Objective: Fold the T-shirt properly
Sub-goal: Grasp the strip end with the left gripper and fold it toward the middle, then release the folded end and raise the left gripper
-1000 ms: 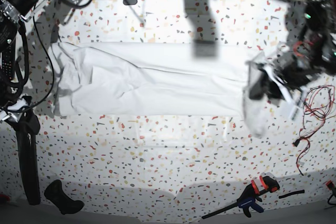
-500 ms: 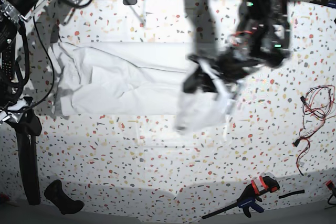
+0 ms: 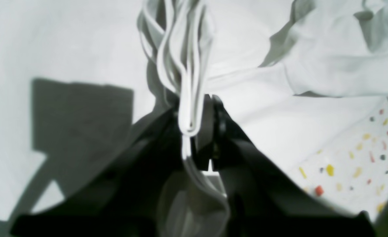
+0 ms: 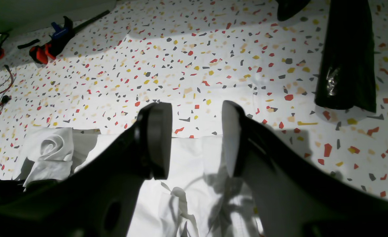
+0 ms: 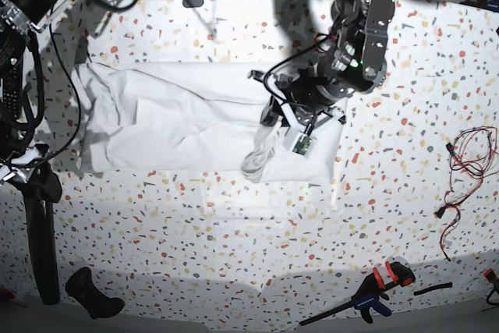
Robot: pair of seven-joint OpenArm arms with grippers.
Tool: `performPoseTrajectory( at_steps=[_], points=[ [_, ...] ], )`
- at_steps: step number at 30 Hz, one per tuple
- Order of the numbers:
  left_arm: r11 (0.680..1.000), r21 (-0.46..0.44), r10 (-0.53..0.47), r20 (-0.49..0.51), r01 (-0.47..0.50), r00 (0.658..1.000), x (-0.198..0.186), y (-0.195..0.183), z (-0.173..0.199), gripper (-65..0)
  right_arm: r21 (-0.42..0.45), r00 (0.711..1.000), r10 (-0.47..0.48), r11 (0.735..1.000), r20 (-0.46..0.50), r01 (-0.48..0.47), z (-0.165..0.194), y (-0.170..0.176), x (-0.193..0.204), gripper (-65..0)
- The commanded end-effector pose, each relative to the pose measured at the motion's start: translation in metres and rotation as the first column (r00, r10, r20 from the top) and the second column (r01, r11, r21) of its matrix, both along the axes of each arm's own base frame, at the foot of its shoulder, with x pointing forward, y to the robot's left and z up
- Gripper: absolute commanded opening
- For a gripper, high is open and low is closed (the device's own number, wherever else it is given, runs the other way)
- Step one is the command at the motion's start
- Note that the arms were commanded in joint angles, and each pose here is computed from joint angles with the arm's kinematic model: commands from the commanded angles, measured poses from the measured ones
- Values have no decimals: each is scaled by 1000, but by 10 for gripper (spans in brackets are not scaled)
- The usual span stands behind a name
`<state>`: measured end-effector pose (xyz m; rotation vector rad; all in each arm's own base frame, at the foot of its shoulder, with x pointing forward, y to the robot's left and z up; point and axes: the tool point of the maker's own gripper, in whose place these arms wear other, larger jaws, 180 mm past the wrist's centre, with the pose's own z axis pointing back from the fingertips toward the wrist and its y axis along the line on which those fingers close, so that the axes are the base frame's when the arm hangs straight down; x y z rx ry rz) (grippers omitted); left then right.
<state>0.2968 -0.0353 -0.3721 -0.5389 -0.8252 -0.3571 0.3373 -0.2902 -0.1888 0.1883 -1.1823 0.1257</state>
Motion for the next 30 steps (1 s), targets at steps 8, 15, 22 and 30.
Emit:
performPoseTrajectory(
  at_steps=[8,15,22,30],
  points=[
    [959,-283,-4,10,7,1000,4,-28,41,-425,-18,998,9,1000,65,-8,20,-1,3,-398],
    [958,-287,-6,23,12,1000,5,-29,44,-340,-18,998,8,1000,64,-7,20,-2,3,-398],
    [858,-490,-156,37,154,987,-17,-54,86,-340,-26,998,4,1000,61,-2,19,-3,3,-397],
    [931,-328,-148,69,163,987,-13,-42,65,-341,-26,998,4,1000,60,-2,19,-3,3,-397]
  ],
)
